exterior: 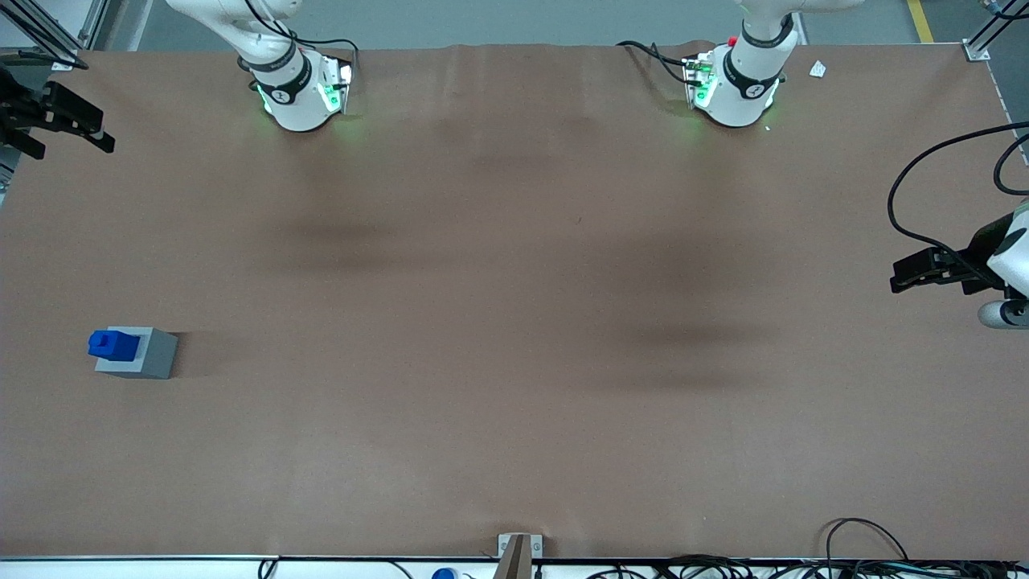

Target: Insert blue part into gray base with right arm

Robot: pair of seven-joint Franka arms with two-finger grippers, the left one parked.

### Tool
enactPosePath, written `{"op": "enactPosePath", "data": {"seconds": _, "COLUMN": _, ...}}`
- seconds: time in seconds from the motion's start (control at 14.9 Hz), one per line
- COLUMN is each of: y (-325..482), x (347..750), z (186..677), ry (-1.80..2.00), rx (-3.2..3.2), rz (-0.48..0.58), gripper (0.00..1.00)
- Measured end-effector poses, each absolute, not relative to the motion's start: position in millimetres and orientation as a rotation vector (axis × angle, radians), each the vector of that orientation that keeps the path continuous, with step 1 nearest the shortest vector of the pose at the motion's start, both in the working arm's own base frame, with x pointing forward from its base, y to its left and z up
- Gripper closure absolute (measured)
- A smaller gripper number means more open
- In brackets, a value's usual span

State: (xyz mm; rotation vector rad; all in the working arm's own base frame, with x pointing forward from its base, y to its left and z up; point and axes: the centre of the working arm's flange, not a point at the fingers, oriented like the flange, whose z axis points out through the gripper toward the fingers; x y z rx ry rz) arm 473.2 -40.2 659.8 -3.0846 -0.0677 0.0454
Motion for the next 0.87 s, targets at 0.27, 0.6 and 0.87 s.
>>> {"op": "enactPosePath", "data": {"seconds": 0.27, "y": -33, "x": 481, "z": 670, "ry": -0.064, "rx": -3.081, "rz": 0.028, "gripper": 0.0}}
{"op": "enactPosePath", "data": {"seconds": 0.6, "y": -15, "x": 493, "z": 664, "ry": -0.065, "rx": -3.081, "rz": 0.056, "gripper": 0.0}}
{"op": "enactPosePath", "data": {"seconds": 0.87, "y": -22, "x": 511, "z": 661, "ry": -0.046, "rx": -3.082, "rz": 0.054, "gripper": 0.0}}
